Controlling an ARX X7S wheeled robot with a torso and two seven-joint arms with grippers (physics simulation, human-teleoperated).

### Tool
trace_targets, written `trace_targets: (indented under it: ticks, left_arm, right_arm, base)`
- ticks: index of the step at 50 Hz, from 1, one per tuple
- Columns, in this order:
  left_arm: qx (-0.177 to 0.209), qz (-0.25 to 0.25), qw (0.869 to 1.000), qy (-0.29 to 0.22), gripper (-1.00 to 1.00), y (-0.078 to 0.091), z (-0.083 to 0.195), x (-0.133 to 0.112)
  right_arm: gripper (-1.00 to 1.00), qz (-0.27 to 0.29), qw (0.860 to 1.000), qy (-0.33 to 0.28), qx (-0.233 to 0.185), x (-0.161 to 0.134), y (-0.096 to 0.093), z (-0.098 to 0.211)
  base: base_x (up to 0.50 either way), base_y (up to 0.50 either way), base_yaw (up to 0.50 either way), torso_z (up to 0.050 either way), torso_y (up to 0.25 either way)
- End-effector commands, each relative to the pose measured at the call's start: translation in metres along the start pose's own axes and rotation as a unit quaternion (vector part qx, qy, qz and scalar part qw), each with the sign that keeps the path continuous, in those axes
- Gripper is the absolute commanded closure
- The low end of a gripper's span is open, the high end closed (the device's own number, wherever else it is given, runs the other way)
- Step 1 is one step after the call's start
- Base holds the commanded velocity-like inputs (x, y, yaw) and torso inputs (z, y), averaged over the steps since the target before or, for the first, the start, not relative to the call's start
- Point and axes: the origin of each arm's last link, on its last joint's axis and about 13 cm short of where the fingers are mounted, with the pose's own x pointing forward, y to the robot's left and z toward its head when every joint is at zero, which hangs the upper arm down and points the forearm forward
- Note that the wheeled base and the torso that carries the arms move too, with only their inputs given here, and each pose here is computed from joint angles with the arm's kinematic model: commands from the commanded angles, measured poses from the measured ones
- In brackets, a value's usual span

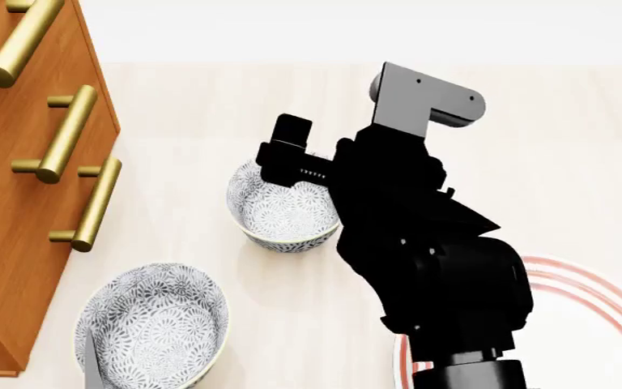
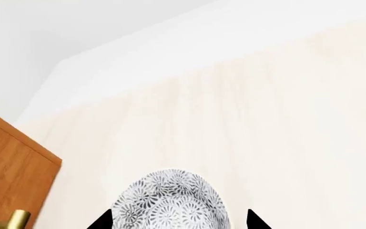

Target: Pick up the bowl and put it in the front on the plate.

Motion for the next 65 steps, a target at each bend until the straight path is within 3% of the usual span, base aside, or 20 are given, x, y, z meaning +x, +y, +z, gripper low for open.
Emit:
trace_targets:
  ticks: [1, 27, 65]
  left_arm:
    - [-0.001, 0.0, 1.0, -0.007, -1.0, 0.0, 0.002, 0.002]
    - [-0.001, -0.005, 1.0, -0.002, -1.0, 0.0, 0.0, 0.002]
    - [0.003, -0.01, 1.0, 0.002, -1.0, -0.002, -0.002, 0.0]
  right_arm:
    - [-1.0, 0.008, 1.0, 0.009, 0.02, 0.002, 0.006, -0.006]
    - [-1.0, -0.003, 0.997, 0.02, 0.069, 0.006, 0.0, -0.017]
    - [-1.0, -0.005, 0.996, 0.04, 0.085, 0.01, -0.006, -0.035]
  base:
    - [0.0, 0.0, 0.0, 0.0, 0.0]
    - [0.0, 0.0, 0.0, 0.0, 0.0]
    - [0.0, 0.0, 0.0, 0.0, 0.0]
